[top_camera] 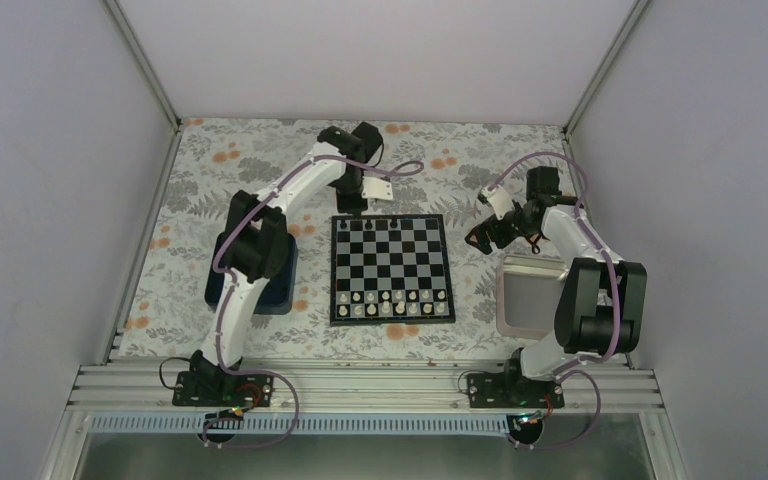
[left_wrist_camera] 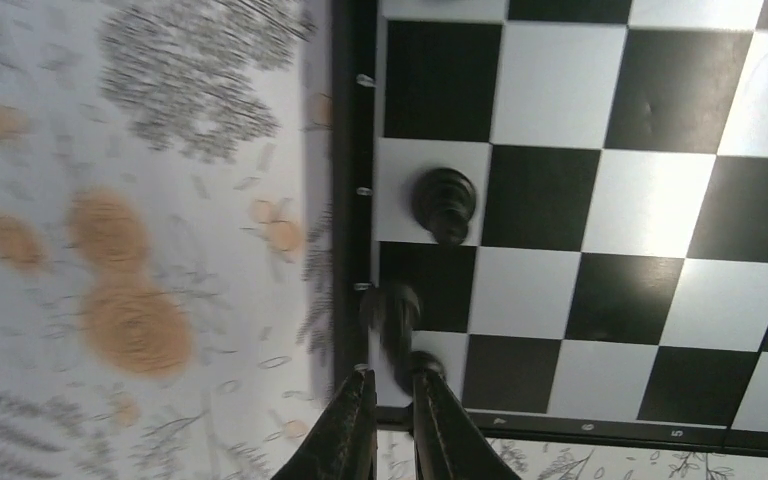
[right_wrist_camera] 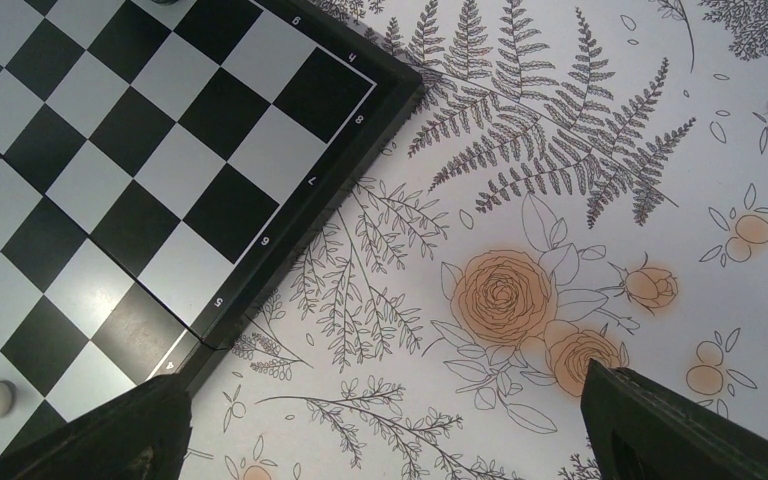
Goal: Set up the chess pieces on the board
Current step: Place the chess piece on the chessboard, then pick up the chess piece from the storage box.
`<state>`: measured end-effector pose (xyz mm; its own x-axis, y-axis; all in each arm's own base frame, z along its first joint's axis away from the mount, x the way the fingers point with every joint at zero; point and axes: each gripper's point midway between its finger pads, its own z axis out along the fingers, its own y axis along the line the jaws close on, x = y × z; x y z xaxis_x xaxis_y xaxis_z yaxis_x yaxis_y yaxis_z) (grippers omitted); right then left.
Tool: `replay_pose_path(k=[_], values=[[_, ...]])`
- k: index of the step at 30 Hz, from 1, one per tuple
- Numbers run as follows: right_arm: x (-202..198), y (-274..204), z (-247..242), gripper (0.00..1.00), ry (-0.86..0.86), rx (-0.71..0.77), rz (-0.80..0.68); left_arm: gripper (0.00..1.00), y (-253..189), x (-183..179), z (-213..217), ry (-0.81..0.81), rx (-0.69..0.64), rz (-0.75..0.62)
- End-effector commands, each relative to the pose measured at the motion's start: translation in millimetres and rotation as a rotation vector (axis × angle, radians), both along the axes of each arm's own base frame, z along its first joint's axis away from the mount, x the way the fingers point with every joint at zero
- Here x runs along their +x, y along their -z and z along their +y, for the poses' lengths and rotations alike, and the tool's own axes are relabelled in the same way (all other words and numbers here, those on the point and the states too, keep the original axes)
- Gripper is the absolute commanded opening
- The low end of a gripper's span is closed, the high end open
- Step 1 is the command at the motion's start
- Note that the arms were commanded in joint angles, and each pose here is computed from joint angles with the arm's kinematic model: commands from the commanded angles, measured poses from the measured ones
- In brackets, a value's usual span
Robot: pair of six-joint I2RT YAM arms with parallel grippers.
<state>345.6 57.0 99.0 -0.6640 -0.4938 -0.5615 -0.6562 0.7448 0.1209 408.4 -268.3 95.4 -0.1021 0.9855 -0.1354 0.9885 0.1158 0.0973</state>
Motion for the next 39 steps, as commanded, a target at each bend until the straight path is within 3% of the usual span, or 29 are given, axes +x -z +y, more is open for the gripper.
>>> replay_pose_path(k=[1, 13, 25, 32, 39], values=[[1.7, -11.4, 7.2, 1.0, -0.028, 0.016, -0.031, 0.11, 3.4, -13.5, -0.5, 0.002, 0.012, 0.01], [1.1, -9.4, 7.0, 1.0, -0.029, 0.014, -0.029, 0.11, 9.8, -18.8, 3.5, 0.0, 0.009, 0.0], [1.1, -8.5, 6.5, 1.0, -0.029, 0.011, -0.028, 0.15, -43.3, -8.9, 18.6, -0.029, 0.025, -0.13], [0.9, -7.3, 6.0, 1.0, -0.027, 0.008, -0.025, 0.47, -81.5, -14.4, 65.3, -0.106, 0.021, -0.249], [1.2, -6.8, 5.3, 1.0, -0.022, 0.005, -0.021, 0.57, -87.0, -33.0, 136.0, -0.222, -0.011, -0.258]])
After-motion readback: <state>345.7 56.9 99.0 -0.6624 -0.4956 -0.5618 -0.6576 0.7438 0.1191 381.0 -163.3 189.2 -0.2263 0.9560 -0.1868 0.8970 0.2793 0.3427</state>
